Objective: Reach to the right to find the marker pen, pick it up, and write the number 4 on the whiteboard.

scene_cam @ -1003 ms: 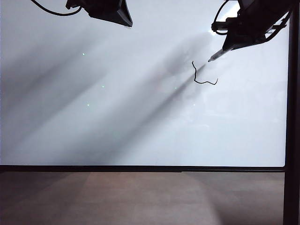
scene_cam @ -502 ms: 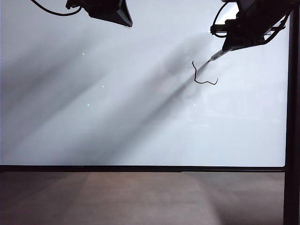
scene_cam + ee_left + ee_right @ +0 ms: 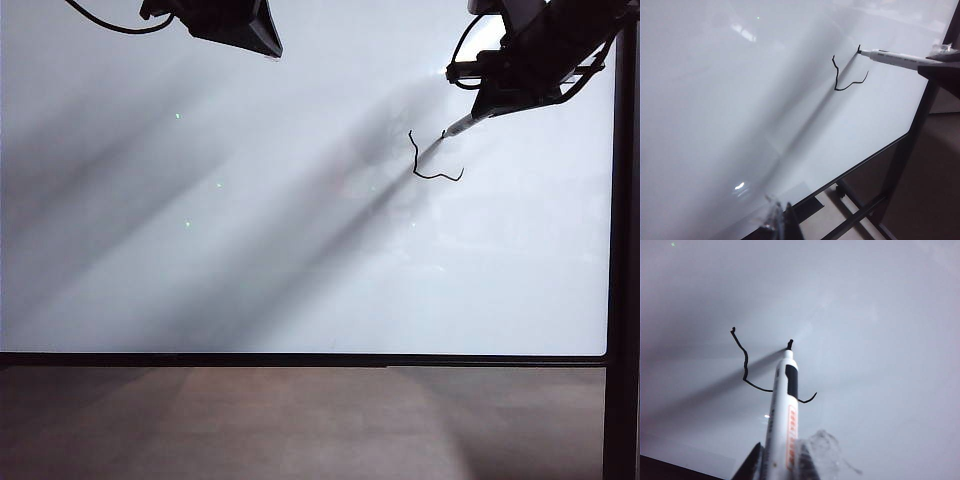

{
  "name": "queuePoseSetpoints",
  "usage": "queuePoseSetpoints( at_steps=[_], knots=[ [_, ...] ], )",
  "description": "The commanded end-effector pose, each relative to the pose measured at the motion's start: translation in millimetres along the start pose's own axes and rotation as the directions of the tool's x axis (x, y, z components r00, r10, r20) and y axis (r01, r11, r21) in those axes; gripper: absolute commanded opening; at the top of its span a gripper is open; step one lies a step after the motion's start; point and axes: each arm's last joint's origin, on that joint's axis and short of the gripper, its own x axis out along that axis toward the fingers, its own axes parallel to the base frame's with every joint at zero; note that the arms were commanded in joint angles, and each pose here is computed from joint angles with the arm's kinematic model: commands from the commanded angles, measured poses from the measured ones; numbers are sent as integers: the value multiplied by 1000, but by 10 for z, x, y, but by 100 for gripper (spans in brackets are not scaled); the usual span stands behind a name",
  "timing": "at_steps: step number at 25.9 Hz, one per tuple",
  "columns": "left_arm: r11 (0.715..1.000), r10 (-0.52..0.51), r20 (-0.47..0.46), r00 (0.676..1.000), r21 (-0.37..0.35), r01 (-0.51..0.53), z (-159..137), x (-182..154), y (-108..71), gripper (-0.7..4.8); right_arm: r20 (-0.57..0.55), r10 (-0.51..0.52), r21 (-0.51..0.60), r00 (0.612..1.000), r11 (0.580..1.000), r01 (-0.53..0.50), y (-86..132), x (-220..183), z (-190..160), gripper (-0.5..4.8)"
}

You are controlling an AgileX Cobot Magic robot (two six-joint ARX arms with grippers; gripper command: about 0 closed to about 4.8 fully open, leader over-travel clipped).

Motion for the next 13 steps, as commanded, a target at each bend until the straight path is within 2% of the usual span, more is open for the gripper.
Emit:
queuePoseSetpoints(
  at_steps=[1,13],
  knots=[
    [1000,-1,16,1000,0,1,31,-18,-2,-5,0,-4,-3,1000,1000,4,1,8,2,-5],
    [1000,-1,15,1000,0,1,30,-18,-2,-5,-106,7,-4,994,1000,-8,31,174,-239,-5]
  ],
)
